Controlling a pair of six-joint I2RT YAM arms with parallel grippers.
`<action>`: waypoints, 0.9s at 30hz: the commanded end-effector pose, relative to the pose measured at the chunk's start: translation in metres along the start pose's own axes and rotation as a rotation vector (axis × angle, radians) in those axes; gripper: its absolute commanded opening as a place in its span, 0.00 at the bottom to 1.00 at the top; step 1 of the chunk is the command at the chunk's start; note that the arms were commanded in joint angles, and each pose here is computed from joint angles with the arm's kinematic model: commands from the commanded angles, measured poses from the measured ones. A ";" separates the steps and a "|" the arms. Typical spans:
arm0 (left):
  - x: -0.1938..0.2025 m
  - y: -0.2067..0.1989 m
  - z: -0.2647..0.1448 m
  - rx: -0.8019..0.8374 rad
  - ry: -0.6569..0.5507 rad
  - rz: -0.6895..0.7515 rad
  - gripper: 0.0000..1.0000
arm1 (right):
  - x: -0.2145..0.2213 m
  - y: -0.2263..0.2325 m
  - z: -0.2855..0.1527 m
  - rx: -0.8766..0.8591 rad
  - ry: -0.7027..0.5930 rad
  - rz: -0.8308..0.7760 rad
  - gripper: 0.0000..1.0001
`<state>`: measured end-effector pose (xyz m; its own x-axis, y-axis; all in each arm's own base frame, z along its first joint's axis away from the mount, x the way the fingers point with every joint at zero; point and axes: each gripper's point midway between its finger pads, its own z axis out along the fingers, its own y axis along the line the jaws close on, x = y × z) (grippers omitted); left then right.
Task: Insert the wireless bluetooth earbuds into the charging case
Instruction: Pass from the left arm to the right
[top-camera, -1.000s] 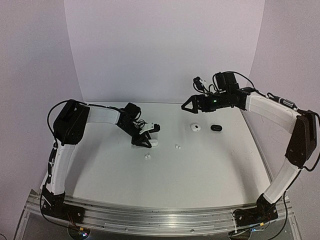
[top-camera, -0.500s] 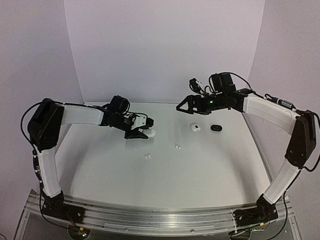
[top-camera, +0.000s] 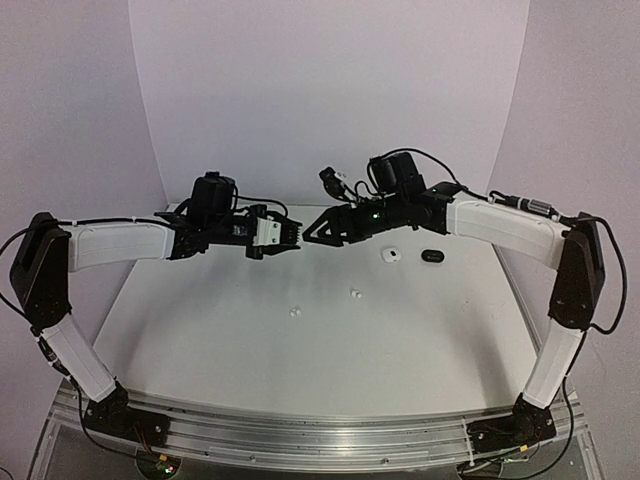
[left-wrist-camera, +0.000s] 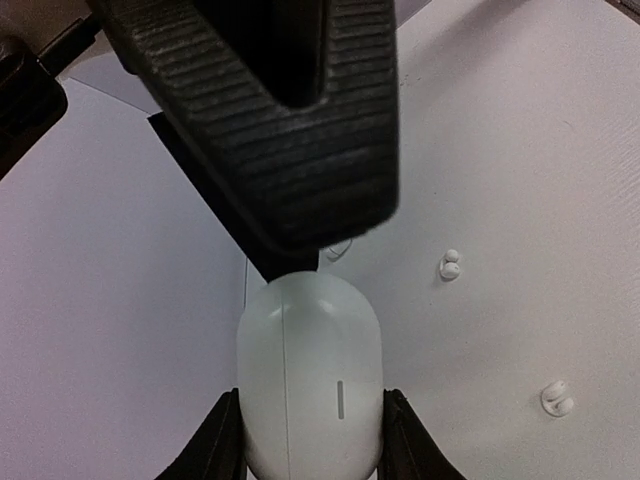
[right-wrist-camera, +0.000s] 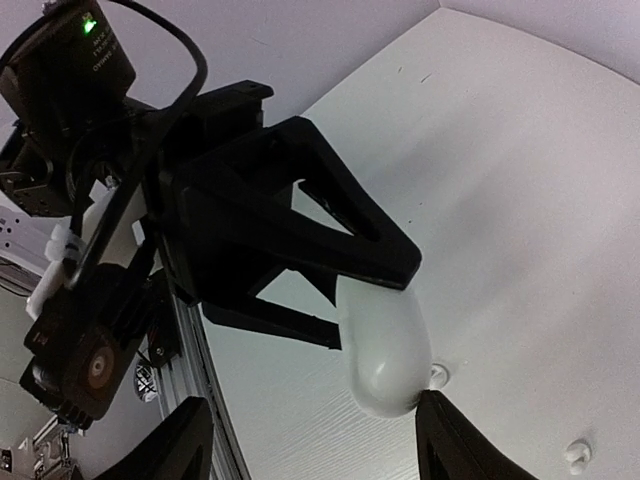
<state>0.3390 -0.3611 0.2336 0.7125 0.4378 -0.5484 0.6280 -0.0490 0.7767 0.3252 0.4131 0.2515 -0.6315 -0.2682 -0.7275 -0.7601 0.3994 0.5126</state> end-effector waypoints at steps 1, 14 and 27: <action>-0.022 0.017 -0.012 -0.057 -0.043 0.073 0.00 | -0.023 0.008 0.008 -0.049 -0.047 -0.032 0.57; -0.030 0.015 -0.014 -0.055 -0.067 0.062 0.00 | -0.020 0.006 0.019 -0.074 -0.026 -0.022 0.01; -0.051 0.033 -0.038 -0.012 -0.151 -0.322 0.94 | -0.043 0.034 -0.017 -0.074 -0.106 -0.146 0.00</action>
<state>0.3272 -0.3581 0.2456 0.6233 0.4086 -0.6667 0.7266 0.0126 0.6870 0.3360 0.4265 0.2444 -0.6259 -0.2760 -0.7294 -0.7692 0.3729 0.5189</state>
